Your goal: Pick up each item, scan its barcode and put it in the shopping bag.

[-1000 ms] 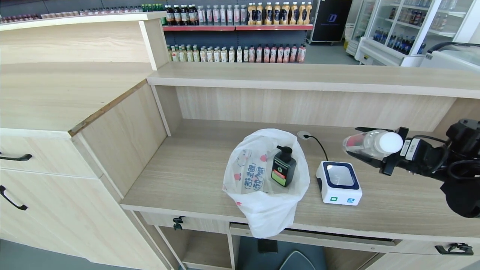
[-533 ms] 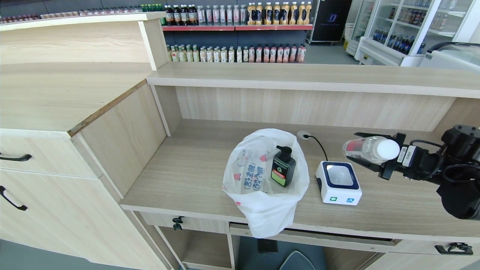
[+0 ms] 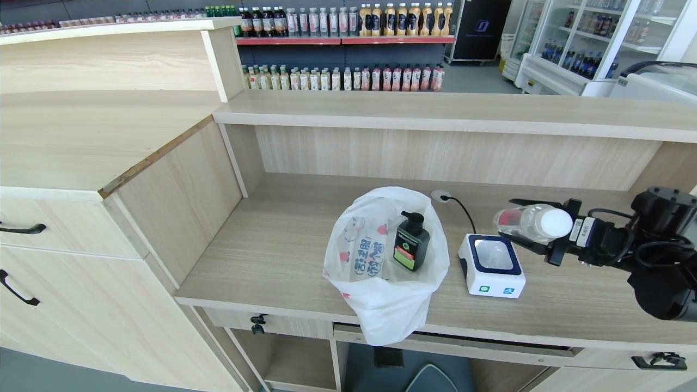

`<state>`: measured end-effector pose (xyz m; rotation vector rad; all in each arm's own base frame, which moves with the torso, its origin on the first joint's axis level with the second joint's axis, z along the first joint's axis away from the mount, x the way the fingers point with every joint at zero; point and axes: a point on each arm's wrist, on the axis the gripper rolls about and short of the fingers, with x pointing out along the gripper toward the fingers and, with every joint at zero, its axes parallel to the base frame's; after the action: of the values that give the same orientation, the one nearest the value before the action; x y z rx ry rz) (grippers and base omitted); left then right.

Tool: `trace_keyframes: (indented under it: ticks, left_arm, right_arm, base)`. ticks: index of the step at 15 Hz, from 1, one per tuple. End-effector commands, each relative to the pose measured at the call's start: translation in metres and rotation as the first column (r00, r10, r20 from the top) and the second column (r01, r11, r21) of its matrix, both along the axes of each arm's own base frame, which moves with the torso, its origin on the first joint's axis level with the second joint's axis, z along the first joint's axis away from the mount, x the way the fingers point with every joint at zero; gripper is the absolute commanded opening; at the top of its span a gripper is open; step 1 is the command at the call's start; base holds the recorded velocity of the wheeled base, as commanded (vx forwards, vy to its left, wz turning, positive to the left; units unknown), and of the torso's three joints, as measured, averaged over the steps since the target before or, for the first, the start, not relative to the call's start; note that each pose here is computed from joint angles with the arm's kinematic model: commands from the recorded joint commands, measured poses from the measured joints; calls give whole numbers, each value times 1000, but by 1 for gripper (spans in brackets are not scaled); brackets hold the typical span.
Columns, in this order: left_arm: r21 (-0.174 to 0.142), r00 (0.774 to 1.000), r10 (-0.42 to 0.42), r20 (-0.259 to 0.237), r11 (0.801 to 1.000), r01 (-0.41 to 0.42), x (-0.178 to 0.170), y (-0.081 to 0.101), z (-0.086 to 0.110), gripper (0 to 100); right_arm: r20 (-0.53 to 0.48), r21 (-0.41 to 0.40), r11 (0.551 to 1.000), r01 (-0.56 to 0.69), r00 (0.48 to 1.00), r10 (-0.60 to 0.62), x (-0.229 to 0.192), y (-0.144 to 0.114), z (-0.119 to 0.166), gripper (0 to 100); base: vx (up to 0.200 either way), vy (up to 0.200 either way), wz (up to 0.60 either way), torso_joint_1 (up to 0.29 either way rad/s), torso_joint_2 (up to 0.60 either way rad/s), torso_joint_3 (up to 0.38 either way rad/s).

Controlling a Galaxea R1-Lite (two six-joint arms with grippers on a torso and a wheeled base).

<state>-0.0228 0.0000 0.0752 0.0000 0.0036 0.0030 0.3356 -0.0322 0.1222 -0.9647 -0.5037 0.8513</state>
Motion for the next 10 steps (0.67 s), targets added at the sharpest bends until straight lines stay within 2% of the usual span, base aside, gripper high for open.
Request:
trace_keyframes:
  ticks: [1,10]
  left_arm:
    - [0,1000,0,1,1000,0,0,0,0,100]
    - [0,1000,0,1,1000,0,0,0,0,100]
  right_arm:
    - [-12,1,1000,-4,1000,4,2,1,-5,0]
    - [-21,2,999,-53,998,53,6,13,-14,0]
  base:
    - [0,0,0,0,0,0]
    - [0,0,0,0,0,0]
